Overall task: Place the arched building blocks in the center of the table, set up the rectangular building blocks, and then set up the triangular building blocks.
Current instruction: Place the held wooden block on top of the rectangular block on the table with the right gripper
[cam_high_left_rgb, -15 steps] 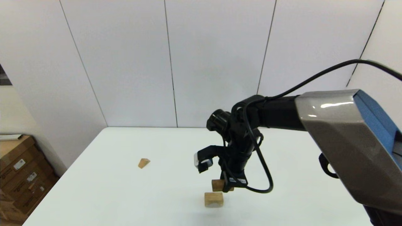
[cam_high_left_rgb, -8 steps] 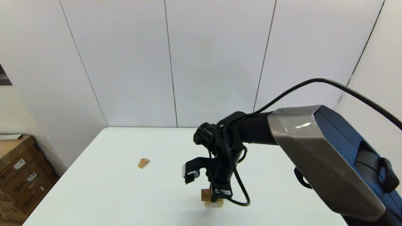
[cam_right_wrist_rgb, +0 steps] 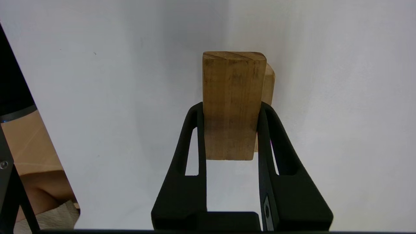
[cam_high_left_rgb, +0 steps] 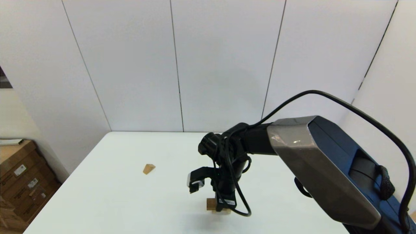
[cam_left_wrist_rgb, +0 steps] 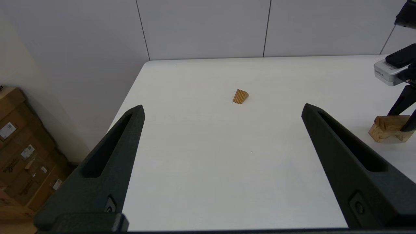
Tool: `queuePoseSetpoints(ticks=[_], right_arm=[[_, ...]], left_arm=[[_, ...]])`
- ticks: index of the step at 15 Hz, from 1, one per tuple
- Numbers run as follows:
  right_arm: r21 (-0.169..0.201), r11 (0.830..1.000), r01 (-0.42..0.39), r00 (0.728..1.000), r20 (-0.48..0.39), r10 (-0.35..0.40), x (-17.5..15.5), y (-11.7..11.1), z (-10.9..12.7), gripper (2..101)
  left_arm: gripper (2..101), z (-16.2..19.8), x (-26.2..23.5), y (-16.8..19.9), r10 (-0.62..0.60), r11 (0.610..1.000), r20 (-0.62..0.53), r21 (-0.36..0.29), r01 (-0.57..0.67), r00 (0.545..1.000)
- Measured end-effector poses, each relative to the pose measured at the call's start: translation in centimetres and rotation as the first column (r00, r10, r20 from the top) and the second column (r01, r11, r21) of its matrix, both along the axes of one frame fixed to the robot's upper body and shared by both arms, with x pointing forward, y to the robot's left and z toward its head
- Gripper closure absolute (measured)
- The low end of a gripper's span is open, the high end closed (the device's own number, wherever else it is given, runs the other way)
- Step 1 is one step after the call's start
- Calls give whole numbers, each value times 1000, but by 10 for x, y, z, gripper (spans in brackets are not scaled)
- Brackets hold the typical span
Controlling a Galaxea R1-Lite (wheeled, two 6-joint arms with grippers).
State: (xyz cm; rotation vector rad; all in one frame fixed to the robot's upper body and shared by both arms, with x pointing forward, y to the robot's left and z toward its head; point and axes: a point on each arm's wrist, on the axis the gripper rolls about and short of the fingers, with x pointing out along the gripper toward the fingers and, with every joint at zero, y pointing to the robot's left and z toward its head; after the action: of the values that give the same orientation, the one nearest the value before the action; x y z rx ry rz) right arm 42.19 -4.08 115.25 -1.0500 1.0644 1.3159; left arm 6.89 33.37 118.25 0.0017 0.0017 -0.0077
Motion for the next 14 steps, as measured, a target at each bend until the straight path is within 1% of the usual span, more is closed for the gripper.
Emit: queuePoseSetpoints(ticks=[2, 5, 14], right_arm=[[-3, 1000, 6, 1000, -2, -6, 2, -2, -2, 775], [-30, 999, 24, 1000, 14, -24, 6, -7, -4, 775], [-32, 999, 44, 999, 15, -43, 12, -13, -6, 775]], left_arm=[[54, 0, 0, 0, 0, 1000, 0, 0, 0, 1000], [54, 0, 0, 0, 0, 1000, 0, 0, 0, 1000], [54, 0, 0, 0, 0, 1000, 0, 0, 0, 1000]])
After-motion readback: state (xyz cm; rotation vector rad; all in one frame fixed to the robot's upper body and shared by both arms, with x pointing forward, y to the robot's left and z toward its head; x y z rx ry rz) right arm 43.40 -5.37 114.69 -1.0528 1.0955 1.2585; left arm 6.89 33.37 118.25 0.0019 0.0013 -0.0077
